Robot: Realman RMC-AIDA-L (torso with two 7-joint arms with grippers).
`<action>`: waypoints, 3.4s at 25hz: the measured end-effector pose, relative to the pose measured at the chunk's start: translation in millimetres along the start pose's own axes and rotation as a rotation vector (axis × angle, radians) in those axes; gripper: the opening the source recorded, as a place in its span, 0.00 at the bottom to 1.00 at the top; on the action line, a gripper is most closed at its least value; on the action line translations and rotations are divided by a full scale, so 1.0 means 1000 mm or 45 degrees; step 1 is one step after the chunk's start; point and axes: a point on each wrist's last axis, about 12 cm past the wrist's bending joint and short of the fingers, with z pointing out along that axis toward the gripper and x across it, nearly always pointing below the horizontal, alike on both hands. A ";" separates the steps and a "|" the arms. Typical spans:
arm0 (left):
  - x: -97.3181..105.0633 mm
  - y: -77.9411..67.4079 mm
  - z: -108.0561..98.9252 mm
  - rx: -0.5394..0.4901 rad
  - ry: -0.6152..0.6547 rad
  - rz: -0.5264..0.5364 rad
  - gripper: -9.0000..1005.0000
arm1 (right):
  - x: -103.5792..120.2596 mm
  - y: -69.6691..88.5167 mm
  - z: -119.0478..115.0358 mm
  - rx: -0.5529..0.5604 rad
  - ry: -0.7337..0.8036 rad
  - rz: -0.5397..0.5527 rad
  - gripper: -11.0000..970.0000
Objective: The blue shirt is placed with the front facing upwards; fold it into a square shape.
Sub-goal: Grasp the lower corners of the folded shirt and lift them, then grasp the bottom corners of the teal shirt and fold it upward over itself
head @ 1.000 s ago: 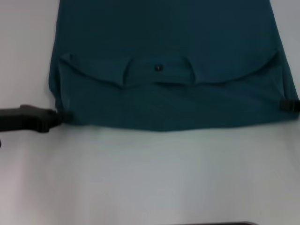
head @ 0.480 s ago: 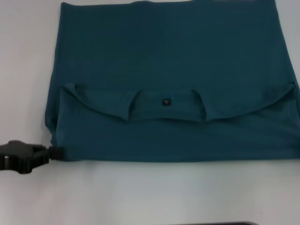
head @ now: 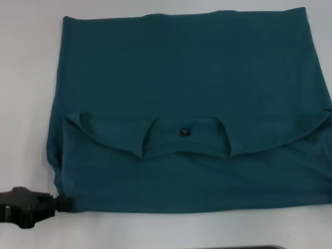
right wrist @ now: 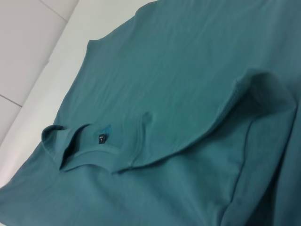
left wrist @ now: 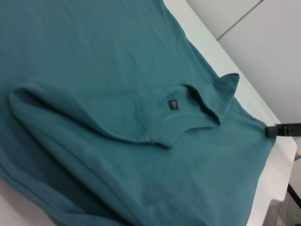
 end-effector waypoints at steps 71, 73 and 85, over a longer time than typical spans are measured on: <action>-0.004 0.007 -0.022 -0.041 -0.067 0.048 0.02 | -0.018 0.002 -0.015 -0.032 -0.071 -0.119 0.05; -0.009 0.008 -0.022 -0.045 -0.091 0.061 0.02 | -0.023 0.002 -0.015 -0.032 -0.087 -0.129 0.05; -0.078 0.013 -0.007 -0.061 -0.176 0.218 0.02 | -0.067 0.003 0.001 -0.043 -0.206 -0.212 0.05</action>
